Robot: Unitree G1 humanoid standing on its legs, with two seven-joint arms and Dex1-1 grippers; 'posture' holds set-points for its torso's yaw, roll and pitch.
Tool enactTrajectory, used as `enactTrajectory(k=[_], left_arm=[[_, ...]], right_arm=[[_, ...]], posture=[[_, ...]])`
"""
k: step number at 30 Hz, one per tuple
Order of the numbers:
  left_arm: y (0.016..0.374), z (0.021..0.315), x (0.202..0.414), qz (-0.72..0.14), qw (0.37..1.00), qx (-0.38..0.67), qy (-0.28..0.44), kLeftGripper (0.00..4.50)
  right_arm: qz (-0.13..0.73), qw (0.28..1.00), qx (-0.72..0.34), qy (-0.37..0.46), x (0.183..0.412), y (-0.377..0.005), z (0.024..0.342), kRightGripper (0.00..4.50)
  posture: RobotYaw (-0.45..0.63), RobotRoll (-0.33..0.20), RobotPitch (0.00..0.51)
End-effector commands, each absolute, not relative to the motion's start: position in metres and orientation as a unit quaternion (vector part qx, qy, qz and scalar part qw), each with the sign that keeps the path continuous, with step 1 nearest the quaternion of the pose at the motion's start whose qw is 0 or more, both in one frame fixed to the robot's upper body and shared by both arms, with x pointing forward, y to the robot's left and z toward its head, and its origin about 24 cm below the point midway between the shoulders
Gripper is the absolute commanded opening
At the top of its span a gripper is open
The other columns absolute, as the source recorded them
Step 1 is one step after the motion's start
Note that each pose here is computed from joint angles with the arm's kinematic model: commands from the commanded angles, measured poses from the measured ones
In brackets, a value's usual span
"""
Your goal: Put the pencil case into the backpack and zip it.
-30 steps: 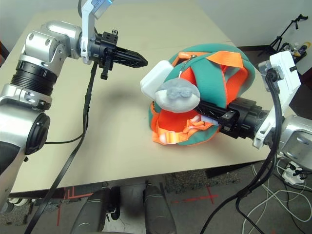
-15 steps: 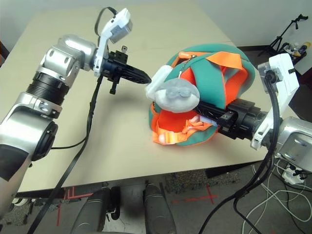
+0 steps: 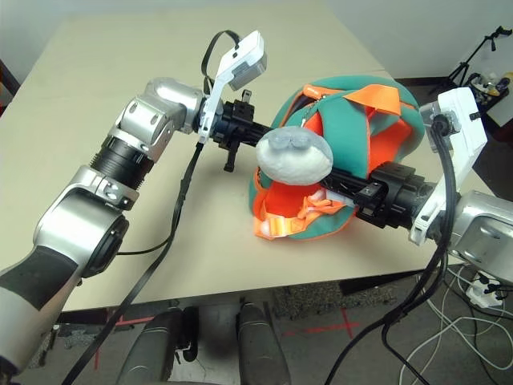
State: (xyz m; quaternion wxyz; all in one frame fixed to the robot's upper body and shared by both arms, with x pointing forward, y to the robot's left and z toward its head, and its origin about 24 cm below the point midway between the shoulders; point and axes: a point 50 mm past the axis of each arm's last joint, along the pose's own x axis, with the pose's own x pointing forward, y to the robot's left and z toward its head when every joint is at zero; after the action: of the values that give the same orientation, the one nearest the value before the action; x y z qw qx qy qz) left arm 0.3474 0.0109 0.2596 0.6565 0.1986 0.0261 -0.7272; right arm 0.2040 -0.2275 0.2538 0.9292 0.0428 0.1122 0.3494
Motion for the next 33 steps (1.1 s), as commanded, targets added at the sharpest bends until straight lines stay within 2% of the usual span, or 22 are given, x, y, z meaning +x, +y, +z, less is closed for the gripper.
enactTrajectory(k=[1,5,10,16,22,28,31,33], left_arm=[[0.032,0.283,0.341,-0.715,0.663,0.221,0.0,0.0],[0.054,0.302,0.329,-0.697,0.677,0.235,-0.029,0.88],[0.058,0.304,0.304,-0.705,0.663,0.246,-0.048,2.47],[0.049,0.291,0.291,-0.709,0.648,0.271,-0.061,4.42],[0.027,0.282,0.286,-0.711,0.65,0.253,-0.083,4.5],[0.011,0.281,0.293,-0.69,0.677,0.231,-0.111,4.5],[0.012,0.278,0.297,-0.686,0.682,0.234,-0.102,3.94],[0.016,0.277,0.299,-0.683,0.684,0.236,-0.096,3.37]], right_arm=[[0.368,0.921,0.04,0.122,0.204,-0.224,0.251,0.14],[0.372,0.919,0.042,0.126,0.208,-0.224,0.25,0.14],[0.378,0.916,0.04,0.131,0.214,-0.225,0.249,0.14],[0.385,0.912,0.039,0.134,0.217,-0.225,0.248,0.14],[0.387,0.912,0.04,0.132,0.217,-0.223,0.248,0.14],[0.386,0.912,0.041,0.13,0.215,-0.223,0.248,0.14],[0.384,0.913,0.042,0.129,0.215,-0.223,0.248,0.14],[0.383,0.914,0.042,0.129,0.214,-0.223,0.248,0.14]], posture=[[-0.08,0.0,0.178],[-0.04,0.0,0.183],[-0.02,0.0,0.186],[-0.01,0.0,0.19],[-0.02,0.0,0.192],[-0.04,0.0,0.192],[-0.04,0.0,0.193],[-0.05,0.0,0.193]])
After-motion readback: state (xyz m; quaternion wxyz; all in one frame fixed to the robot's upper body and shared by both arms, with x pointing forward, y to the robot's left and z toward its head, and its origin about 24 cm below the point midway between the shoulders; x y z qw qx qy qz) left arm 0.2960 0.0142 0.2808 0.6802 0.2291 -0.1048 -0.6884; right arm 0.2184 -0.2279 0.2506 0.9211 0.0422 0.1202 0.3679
